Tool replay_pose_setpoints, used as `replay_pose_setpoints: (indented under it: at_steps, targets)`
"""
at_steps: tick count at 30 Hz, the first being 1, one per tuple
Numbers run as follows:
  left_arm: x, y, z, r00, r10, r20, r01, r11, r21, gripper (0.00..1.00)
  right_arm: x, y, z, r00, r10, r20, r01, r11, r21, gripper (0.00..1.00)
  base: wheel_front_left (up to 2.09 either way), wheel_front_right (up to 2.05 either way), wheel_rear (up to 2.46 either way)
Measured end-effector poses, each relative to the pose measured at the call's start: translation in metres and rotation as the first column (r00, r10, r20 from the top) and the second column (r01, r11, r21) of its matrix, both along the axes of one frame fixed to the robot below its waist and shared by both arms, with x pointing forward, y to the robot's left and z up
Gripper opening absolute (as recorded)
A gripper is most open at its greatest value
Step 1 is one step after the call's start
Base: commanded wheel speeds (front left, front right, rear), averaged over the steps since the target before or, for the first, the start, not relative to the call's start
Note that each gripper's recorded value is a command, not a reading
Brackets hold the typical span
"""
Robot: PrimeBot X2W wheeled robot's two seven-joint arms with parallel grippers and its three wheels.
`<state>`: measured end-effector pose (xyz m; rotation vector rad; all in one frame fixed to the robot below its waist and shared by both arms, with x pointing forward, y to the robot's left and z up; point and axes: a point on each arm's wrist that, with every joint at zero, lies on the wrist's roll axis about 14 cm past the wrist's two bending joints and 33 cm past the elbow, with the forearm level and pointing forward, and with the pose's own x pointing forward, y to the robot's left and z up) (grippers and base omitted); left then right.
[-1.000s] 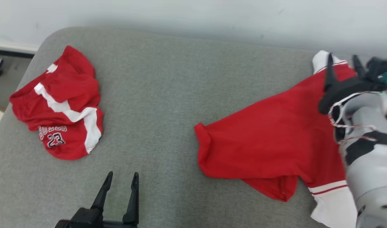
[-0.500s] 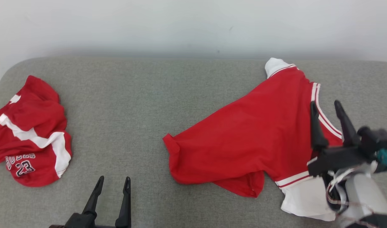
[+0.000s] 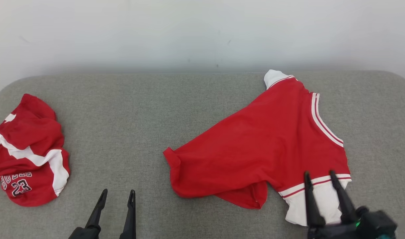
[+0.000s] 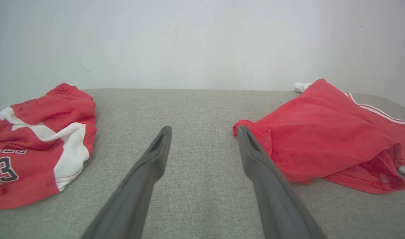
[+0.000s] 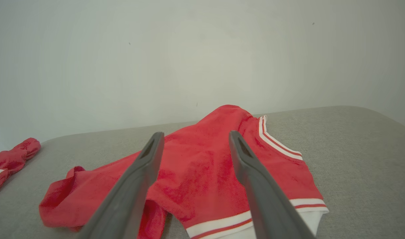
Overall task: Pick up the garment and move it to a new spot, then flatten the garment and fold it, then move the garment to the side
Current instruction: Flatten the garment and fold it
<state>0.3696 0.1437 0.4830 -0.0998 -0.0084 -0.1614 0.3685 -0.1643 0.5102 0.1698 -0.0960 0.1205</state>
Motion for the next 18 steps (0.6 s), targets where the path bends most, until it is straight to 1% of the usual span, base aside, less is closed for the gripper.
replay_pose_setpoints:
  at_steps: [5, 7, 11, 15, 18]
  targets:
    - [0.005, -0.005, -0.001, 1.0, -0.018, -0.002, 0.018, 1.0, 0.005, 1.0, -0.018, 0.011, -0.024, 0.997, 0.018, -0.077, -0.018, 1.0, 0.002, 1.0, 0.0, 0.0, 0.0]
    - [0.006, -0.008, -0.002, 1.0, -0.025, -0.004, 0.025, 1.0, 0.006, 1.0, -0.019, 0.011, -0.027, 0.996, 0.015, -0.086, -0.014, 1.0, 0.005, 1.0, 0.0, 0.0, 0.0]
    - [0.014, -0.023, -0.006, 0.997, -0.074, -0.016, 0.075, 0.997, 0.01, 1.0, -0.021, 0.011, -0.031, 0.995, 0.011, -0.099, -0.01, 1.0, 0.011, 1.0, 0.0, 0.0, 0.0]
    - [0.017, -0.056, -0.009, 0.985, -0.174, -0.023, 0.174, 0.985, 0.009, 1.0, -0.02, 0.004, -0.029, 0.995, -0.015, -0.096, 0.016, 1.0, 0.01, 1.0, 0.0, 0.0, 0.0]
    - [0.013, -0.091, -0.012, 0.958, -0.283, -0.032, 0.284, 0.959, 0.009, 1.0, -0.017, -0.007, -0.026, 0.995, -0.048, -0.085, 0.049, 0.999, 0.007, 1.0, 0.0, 0.0, 0.0]
